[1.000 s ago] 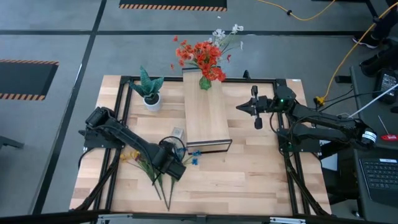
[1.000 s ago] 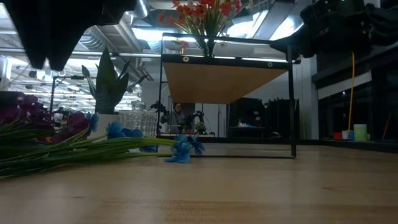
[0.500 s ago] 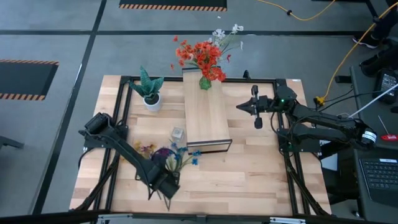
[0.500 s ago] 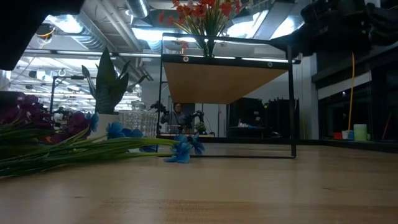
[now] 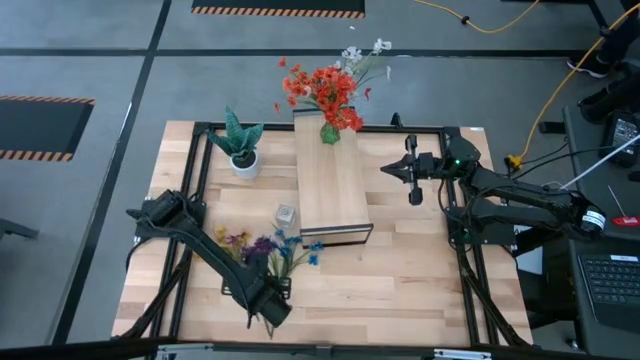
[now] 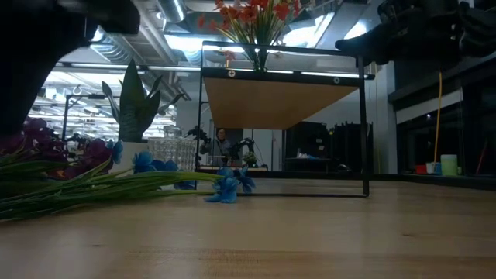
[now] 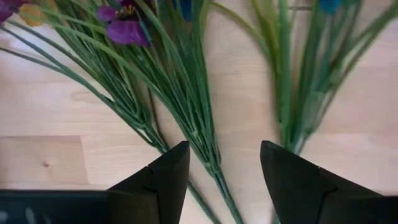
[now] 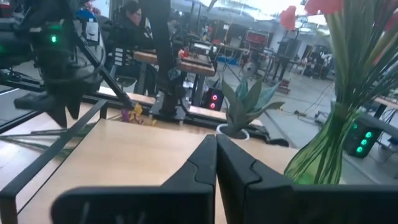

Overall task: Pick and place flowers into a vace then onto a shelf
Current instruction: Put the violet flowers into the transparent vase

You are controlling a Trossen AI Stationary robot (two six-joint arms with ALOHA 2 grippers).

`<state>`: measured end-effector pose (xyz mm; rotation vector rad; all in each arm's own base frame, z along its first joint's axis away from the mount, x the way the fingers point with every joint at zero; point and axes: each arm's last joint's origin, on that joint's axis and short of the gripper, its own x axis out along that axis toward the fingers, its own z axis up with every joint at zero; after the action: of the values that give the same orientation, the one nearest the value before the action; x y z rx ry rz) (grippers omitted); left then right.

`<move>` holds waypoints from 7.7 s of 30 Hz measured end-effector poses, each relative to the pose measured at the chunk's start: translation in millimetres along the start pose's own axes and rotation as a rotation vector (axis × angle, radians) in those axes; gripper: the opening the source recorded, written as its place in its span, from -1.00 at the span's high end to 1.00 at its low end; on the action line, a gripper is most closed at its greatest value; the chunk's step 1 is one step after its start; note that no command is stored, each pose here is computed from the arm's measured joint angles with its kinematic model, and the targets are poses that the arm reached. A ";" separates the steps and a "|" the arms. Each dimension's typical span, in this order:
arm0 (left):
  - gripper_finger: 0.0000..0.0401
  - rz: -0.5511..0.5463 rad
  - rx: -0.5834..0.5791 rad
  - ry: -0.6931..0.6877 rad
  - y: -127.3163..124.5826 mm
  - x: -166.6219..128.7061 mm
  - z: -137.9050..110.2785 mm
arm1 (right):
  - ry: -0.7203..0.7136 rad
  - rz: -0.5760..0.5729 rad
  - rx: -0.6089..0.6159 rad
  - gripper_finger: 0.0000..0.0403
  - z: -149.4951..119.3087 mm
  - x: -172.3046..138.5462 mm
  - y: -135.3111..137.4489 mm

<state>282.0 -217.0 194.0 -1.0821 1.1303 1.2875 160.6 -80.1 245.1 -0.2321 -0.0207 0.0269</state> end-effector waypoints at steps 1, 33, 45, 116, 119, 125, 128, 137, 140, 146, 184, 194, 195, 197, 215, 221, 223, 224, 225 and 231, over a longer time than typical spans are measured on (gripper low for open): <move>0.05 0.006 -0.010 -0.005 -0.3 2.2 -0.9 | -0.007 -0.002 -0.003 0.94 0.8 0.0 -0.2; 0.06 0.020 -0.080 -0.112 15.6 43.1 -11.5 | -0.048 -0.011 -0.032 0.94 5.4 -0.1 -1.1; 0.12 -0.006 -0.087 -0.079 15.8 55.1 -10.7 | -0.048 -0.011 -0.029 0.94 5.4 -0.1 -1.1; 0.91 -0.383 0.383 -0.874 86.7 -93.3 108.0 | -0.040 -0.008 0.035 0.94 4.5 -0.1 -1.0; 0.91 -0.376 0.435 -0.954 94.2 -89.7 118.8 | -0.040 -0.008 0.034 0.94 4.5 -0.1 -1.0; 0.91 -0.493 0.457 -1.046 120.7 -67.8 129.3 | -0.040 -0.008 0.033 0.94 4.5 -0.1 -1.0; 0.91 -0.558 0.444 -1.028 132.4 -48.4 132.0 | -0.041 -0.008 0.032 0.94 4.5 -0.1 -1.0; 0.92 -0.704 0.501 -1.024 129.5 -9.6 124.9 | -0.049 -0.011 0.024 0.94 5.5 -0.1 -1.2; 0.92 -0.738 0.597 -1.047 119.5 -18.8 118.1 | -0.055 -0.013 0.019 0.94 6.1 -0.2 -1.3; 0.92 -0.763 0.774 -1.105 101.0 -37.1 120.8 | -0.069 -0.017 0.009 0.94 7.7 -0.3 -1.6; 0.92 -1.083 0.794 -1.256 80.9 19.0 202.9 | -0.047 -0.012 0.031 0.94 5.3 -0.2 -1.2; 0.91 -1.065 0.812 -1.230 76.9 25.5 201.3 | -0.034 -0.009 0.037 0.94 3.8 -0.1 -0.9; 0.91 -1.055 0.815 -1.231 76.4 26.5 201.6 | -0.033 -0.009 0.038 0.94 3.8 -0.1 -0.9; 0.91 -1.028 0.816 -1.242 75.9 27.9 202.5 | -0.028 -0.008 0.041 0.94 3.3 -0.1 -0.8; 0.91 -0.890 0.778 -1.215 78.9 54.3 215.6 | -0.021 -0.007 0.041 0.94 2.5 -0.1 -0.6; 0.88 -0.937 0.727 -1.210 86.3 59.9 215.0 | -0.015 -0.006 0.045 0.94 1.8 0.0 -0.5; 0.84 -0.945 0.719 -1.215 87.6 60.3 215.0 | -0.015 -0.006 0.045 0.94 1.8 0.0 -0.5; 0.82 -0.943 0.720 -1.214 87.6 60.5 215.0 | -0.015 -0.006 0.045 0.94 1.8 0.0 -0.5; 0.80 -0.941 0.717 -1.213 87.7 60.6 215.1 | -0.015 -0.006 0.045 0.94 1.8 0.0 -0.5; 0.68 -0.928 0.685 -1.207 88.1 61.4 215.7 | -0.013 -0.006 0.046 0.94 1.6 0.0 -0.4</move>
<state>194.8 5.9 166.4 -0.1000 0.0235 0.4908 160.6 -80.1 246.8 -0.1854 -0.0338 0.0233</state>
